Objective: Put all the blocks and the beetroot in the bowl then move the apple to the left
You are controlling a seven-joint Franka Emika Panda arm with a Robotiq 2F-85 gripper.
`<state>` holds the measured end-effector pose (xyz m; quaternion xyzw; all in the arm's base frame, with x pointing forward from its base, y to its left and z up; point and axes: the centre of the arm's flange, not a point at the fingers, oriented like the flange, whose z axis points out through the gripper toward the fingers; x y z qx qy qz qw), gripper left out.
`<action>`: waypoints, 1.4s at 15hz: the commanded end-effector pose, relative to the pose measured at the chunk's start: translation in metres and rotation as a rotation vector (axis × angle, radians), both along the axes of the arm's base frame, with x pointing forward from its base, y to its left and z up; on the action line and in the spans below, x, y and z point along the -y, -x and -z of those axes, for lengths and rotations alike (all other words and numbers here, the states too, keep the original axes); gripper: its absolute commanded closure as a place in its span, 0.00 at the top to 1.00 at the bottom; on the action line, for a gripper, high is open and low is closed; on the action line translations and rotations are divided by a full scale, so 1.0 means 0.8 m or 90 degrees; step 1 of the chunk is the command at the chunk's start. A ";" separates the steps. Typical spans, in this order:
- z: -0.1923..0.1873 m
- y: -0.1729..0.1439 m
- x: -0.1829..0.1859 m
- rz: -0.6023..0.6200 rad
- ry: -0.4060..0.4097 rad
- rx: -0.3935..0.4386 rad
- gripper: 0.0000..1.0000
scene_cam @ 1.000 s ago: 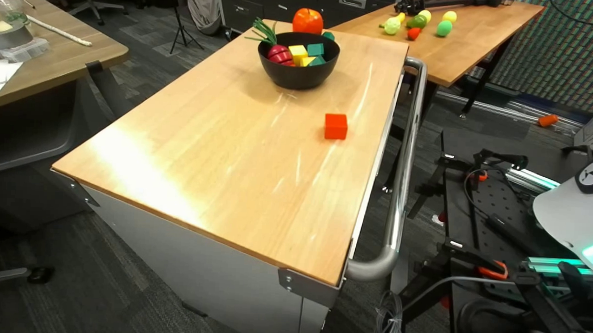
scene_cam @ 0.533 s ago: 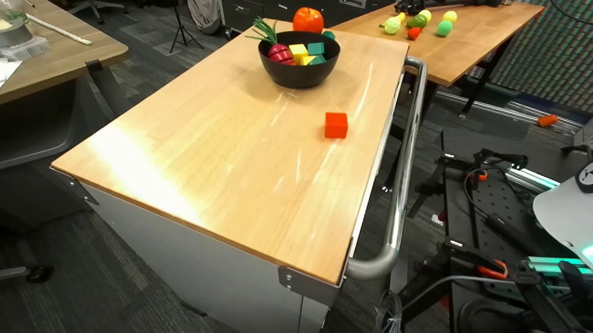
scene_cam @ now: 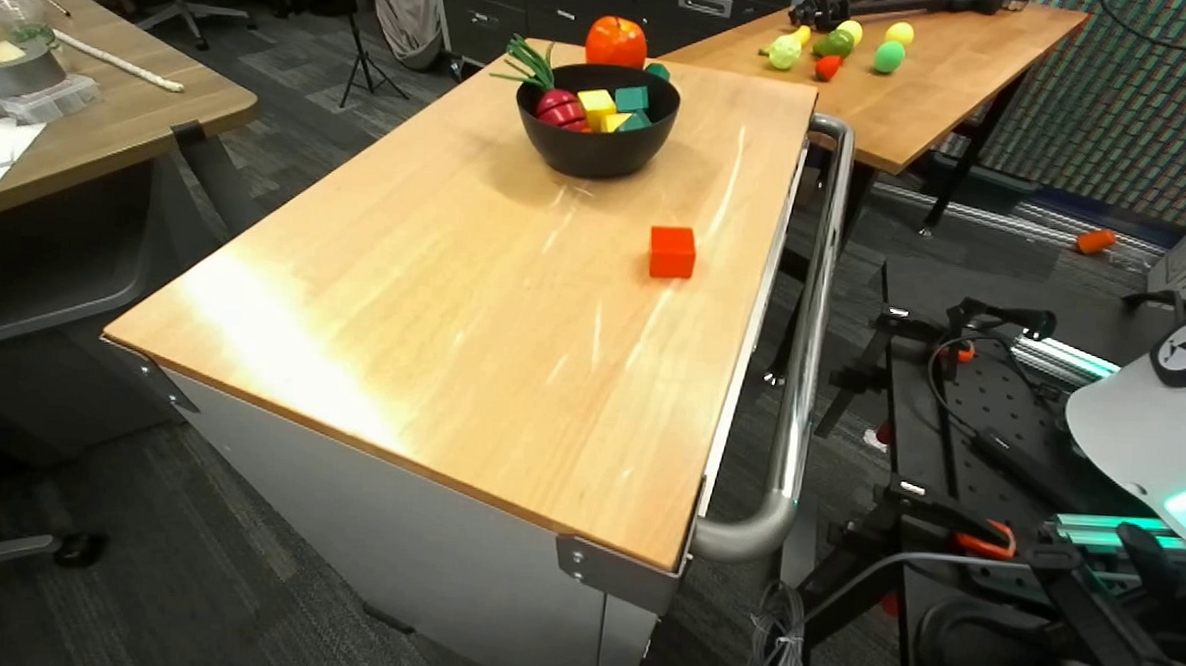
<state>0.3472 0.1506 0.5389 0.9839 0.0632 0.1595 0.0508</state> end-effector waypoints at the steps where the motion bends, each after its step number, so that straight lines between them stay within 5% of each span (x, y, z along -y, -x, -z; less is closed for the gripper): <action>1: -0.003 -0.004 0.005 -0.020 -0.022 -0.004 1.00; 4: -0.009 -0.011 0.015 -0.044 -0.046 -0.010 1.00; 7: 0.029 -0.034 0.019 -0.031 0.070 -0.042 1.00; 10: 0.085 -0.064 0.032 -0.015 0.132 -0.111 1.00; 14: 0.155 -0.094 0.044 -0.078 0.056 -0.216 1.00; 19: 0.210 -0.122 0.073 -0.048 -0.040 -0.259 1.00; 21: 0.217 -0.107 0.075 -0.043 -0.014 -0.269 1.00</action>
